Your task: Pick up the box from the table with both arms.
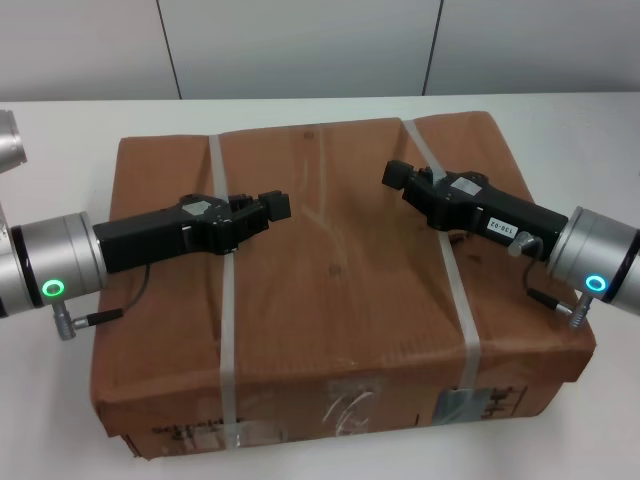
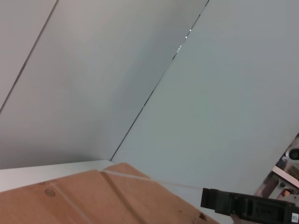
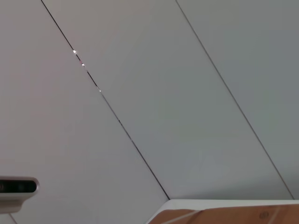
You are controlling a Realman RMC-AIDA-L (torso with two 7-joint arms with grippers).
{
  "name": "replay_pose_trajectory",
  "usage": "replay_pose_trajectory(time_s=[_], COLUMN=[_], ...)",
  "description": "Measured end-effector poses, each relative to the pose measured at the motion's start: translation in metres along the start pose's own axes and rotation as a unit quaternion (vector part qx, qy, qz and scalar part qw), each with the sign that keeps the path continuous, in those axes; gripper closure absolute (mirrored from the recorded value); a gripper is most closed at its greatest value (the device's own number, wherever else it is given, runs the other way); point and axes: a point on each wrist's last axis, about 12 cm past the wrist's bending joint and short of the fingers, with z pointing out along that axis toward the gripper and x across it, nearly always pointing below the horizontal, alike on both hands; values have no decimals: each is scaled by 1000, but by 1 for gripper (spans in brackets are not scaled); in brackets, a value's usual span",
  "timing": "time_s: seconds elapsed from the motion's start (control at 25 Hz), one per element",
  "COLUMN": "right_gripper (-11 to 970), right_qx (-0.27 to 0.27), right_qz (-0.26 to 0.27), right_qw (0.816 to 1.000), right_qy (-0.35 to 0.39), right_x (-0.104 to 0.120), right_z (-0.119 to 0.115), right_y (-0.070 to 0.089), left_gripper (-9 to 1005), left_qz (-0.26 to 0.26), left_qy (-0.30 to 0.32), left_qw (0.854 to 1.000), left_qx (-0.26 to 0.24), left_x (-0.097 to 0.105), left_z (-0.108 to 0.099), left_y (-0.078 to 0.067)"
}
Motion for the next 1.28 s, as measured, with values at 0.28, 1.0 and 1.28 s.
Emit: replay_pose_trajectory(time_s=[0.28, 1.0, 1.28], right_gripper=[905, 905, 905], right_qx=[0, 2, 3], right_qz=[1, -1, -1], right_qw=[1000, 1000, 1000], right_qy=[-1, -2, -2], right_x=[0, 1, 2], right_z=[0, -2, -2], right_y=[0, 0, 0], left_gripper=[883, 883, 883], left_qz=[1, 1, 4], left_qy=[-1, -2, -3], left_qw=[1000, 1000, 1000], left_qx=[6, 6, 5], left_x=[-1, -1, -1], left_z=[0, 0, -1], left_y=[-1, -1, -1])
